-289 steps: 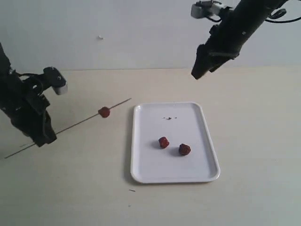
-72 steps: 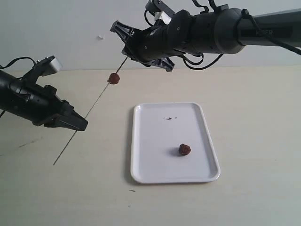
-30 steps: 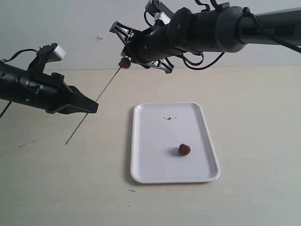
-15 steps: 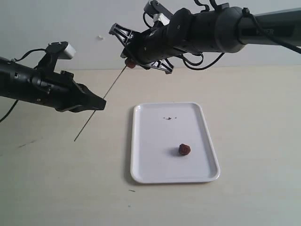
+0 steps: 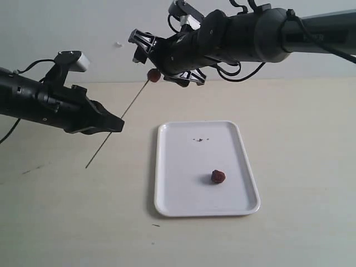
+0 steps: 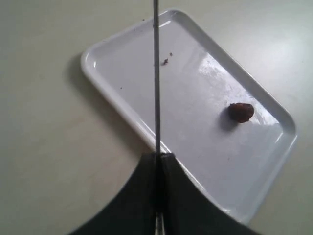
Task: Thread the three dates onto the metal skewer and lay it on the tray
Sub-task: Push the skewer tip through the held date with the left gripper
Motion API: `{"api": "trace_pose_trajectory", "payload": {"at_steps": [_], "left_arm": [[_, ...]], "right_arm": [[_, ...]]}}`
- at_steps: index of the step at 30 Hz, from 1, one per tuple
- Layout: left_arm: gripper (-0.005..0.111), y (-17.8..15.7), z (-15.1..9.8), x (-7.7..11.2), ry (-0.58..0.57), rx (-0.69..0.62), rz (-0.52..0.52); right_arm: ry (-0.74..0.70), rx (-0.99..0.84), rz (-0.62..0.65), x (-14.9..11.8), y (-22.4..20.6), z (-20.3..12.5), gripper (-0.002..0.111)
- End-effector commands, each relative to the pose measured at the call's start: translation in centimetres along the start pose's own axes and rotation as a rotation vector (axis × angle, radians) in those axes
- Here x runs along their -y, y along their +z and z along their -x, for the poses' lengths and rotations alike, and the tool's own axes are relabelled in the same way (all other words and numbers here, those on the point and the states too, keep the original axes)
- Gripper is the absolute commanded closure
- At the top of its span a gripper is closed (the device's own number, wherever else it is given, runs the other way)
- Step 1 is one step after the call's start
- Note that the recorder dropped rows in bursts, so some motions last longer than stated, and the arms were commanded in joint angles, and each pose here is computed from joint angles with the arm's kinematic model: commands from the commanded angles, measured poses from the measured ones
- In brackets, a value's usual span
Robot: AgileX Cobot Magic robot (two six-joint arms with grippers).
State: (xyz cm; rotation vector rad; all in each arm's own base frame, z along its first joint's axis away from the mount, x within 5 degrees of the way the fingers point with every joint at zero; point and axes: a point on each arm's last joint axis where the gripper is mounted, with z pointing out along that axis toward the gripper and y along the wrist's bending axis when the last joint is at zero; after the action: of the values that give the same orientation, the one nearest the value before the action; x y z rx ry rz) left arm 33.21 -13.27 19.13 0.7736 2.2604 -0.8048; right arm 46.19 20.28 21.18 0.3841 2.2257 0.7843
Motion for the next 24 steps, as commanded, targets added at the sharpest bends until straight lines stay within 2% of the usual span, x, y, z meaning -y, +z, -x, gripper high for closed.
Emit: {"api": "trace_pose_trajectory", "payload": {"at_steps": [1,8,24], "left_arm": [[0.107,0.0,-0.1,0.3,0.013,-0.012,-0.011],[0.107,-1.0,0.2,1.2,0.030,-0.028,-0.046],[0.107,-1.0,-0.3,1.0,0.043,-0.086,-0.019]], "right_arm": [[-0.031,0.048,0.022,-0.7,-1.1,1.2,0.033],[-0.057,0.047,0.010,-0.4,-1.6,1.8,0.033],[-0.045,0.038,0.003,-0.2,-1.7,2.0,0.033]]}}
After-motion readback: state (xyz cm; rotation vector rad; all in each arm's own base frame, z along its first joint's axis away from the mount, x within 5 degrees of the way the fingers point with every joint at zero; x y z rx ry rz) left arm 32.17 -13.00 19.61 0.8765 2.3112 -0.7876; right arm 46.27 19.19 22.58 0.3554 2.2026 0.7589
